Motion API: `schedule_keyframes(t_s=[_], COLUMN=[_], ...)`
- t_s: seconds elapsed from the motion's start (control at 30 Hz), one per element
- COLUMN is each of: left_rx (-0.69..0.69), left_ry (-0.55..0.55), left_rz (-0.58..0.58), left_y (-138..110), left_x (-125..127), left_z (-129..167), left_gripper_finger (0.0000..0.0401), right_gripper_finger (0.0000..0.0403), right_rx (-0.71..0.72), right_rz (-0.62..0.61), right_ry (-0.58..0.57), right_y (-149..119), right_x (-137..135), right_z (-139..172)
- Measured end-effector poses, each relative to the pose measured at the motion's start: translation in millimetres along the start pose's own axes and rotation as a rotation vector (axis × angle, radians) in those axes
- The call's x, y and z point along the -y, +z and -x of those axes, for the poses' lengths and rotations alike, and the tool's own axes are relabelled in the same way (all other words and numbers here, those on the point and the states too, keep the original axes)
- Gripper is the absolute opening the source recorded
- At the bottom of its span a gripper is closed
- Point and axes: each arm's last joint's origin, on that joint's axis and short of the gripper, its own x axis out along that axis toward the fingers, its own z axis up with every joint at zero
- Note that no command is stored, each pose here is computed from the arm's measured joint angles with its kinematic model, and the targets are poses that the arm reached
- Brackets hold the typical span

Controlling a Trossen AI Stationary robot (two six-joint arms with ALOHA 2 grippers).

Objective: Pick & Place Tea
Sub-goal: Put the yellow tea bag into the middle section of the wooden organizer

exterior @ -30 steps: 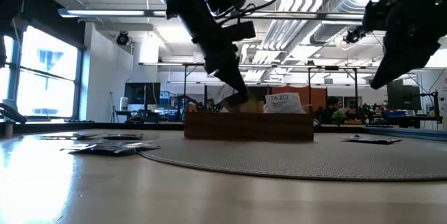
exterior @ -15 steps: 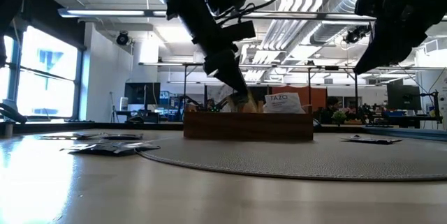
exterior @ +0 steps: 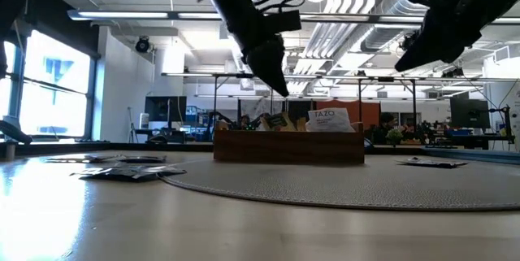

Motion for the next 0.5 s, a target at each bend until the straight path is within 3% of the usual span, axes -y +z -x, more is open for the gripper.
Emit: schedule_keyframes(t_s=[0.13,0.3,0.4,0.5], left_rx=[-0.070,-0.111,-0.110,-0.122], left_ry=[-0.051,-0.127,-0.117,-0.029], left_rz=[0.164,0.221,0.232,0.233], left_y=[-3.3,-7.9,-7.6,-8.8], left_x=[0.1,4.9,4.8,3.7], left_z=[3.2,-2.8,-2.9,-6.5], left_gripper_finger=[0.0151,0.0151,0.0151,0.0151], right_gripper_finger=[0.0002,0.0005,0.0005,0.0002], right_rx=[0.016,0.015,0.015,0.015], right_rz=[-0.009,-0.021,-0.033,-0.028], right_ry=[0.005,0.006,0.006,0.006], right_y=[1.5,1.5,1.5,1.5], right_x=[-0.8,-0.8,-0.8,-0.8], right_z=[0.0,0.0,0.0,0.0])
